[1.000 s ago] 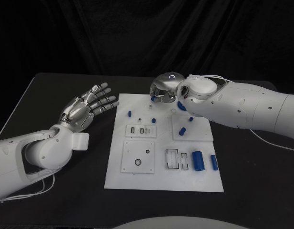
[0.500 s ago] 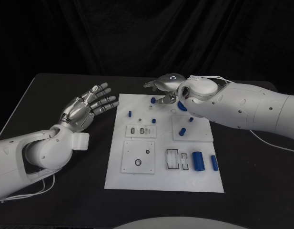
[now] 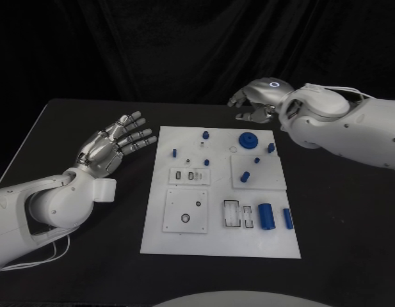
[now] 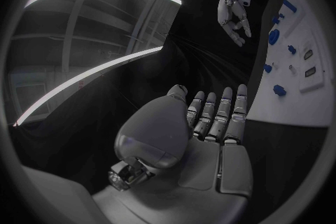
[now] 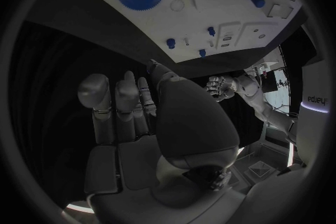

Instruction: Assemble the parts on the task board

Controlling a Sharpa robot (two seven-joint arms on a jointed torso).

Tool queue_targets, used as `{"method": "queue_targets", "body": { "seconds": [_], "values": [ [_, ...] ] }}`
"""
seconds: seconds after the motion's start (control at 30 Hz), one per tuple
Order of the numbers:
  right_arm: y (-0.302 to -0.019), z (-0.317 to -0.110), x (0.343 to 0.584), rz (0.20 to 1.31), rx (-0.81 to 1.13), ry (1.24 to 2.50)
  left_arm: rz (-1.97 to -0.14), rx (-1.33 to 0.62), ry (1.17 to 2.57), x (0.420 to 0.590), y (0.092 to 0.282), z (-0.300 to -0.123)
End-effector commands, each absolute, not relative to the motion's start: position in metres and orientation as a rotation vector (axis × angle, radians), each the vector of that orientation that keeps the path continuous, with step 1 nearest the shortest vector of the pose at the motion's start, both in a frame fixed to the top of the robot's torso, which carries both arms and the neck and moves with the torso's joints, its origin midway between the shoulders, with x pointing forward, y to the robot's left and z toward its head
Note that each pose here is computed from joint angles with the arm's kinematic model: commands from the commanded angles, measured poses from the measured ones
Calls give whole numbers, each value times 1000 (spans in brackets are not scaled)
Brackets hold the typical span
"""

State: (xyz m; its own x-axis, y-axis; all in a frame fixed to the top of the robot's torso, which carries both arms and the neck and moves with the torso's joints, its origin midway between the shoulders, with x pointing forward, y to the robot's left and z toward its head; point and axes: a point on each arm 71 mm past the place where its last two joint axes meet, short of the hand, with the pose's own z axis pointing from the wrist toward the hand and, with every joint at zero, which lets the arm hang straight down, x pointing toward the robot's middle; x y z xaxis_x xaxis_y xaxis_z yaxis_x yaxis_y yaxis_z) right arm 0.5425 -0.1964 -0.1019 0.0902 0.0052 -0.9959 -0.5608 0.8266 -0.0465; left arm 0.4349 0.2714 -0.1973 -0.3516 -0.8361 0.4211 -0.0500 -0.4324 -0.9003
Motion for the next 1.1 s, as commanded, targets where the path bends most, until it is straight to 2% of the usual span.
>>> {"method": "queue_targets", "body": {
  "seconds": [0.03,0.23,0.47,0.7,1.1],
  "values": [
    [-223,-100,532,436,-379,1478,-1867,-1314,1186,434,270,-195],
    [-262,-105,519,382,-318,1538,-1865,-1316,1190,435,270,-196],
    [-284,-122,515,354,-281,1569,-1878,-1316,1197,436,267,-197],
    [-280,-138,516,363,-281,1583,-1881,-1319,1203,436,267,-197],
    [-269,-145,524,352,-272,1580,-1885,-1321,1210,437,267,-198]
  ]
}}
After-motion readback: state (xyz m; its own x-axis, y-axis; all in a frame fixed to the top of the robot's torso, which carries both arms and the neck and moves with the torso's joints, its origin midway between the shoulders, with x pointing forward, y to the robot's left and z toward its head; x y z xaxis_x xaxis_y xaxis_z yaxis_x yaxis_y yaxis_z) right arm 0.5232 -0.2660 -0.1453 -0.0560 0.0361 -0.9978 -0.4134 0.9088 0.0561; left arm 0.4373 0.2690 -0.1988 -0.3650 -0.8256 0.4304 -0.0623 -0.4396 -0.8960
